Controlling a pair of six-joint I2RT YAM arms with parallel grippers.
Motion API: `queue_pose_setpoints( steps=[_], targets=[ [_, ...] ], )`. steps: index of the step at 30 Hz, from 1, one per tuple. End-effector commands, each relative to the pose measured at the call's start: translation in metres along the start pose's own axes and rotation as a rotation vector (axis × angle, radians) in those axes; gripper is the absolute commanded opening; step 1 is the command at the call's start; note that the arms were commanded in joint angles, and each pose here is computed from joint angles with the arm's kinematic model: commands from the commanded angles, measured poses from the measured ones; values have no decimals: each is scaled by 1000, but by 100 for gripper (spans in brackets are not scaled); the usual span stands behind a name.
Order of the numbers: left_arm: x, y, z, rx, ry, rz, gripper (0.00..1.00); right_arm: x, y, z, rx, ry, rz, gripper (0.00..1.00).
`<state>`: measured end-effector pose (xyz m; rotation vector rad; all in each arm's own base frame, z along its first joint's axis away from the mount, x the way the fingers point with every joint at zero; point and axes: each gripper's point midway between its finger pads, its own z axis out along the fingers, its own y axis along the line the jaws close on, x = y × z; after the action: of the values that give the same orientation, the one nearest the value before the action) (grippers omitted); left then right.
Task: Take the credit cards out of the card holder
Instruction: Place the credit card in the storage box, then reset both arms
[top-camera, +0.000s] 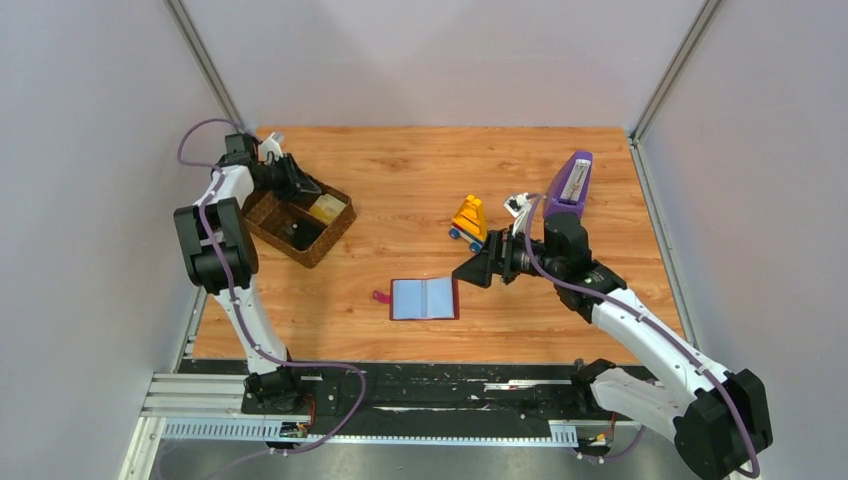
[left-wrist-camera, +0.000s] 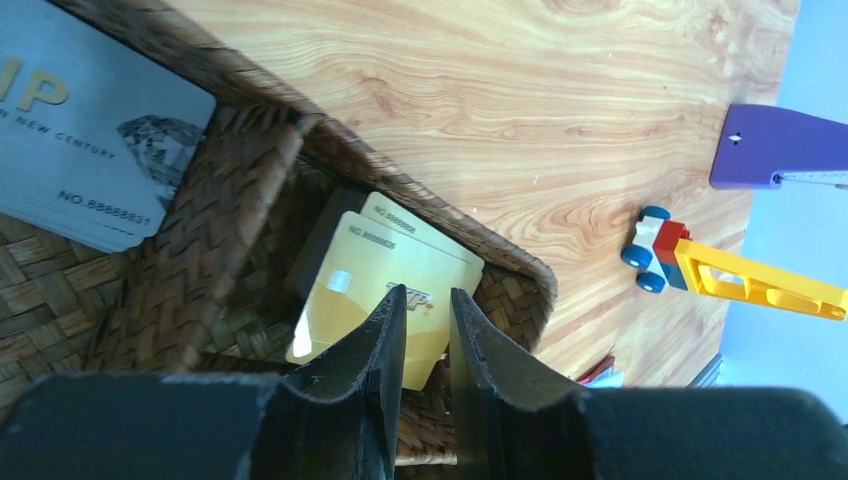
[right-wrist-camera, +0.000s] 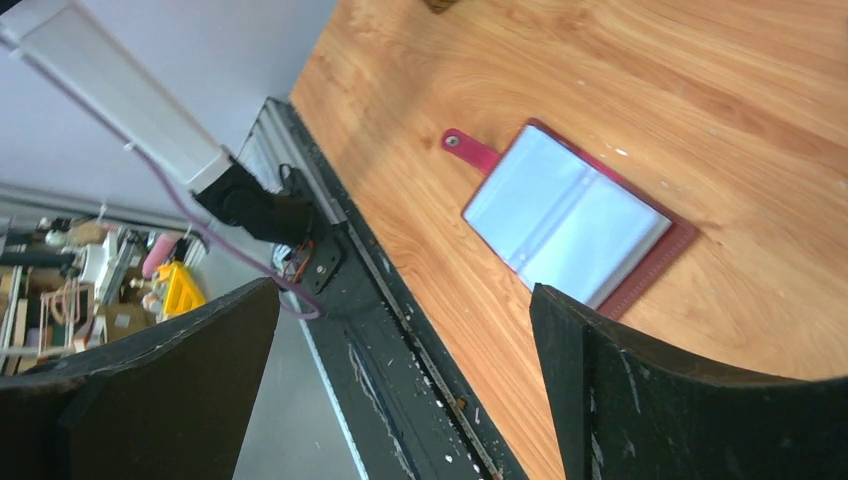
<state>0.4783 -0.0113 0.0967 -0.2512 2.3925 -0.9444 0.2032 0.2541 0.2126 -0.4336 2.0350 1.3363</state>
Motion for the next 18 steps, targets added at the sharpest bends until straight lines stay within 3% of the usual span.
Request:
queue_pose_setpoints(
  steps=[1, 10, 18],
  targets=[
    [-20, -49, -26, 14, -47, 134, 31, -22, -21, -2, 176, -66, 68, 100],
    [9, -138, -67, 71, -75, 293, 32, -29, -46, -16, 380, -85, 79, 100],
    [111, -217, -91, 181, -17, 454, 41, -55, -42, -36, 476, -157, 43, 100]
  ],
)
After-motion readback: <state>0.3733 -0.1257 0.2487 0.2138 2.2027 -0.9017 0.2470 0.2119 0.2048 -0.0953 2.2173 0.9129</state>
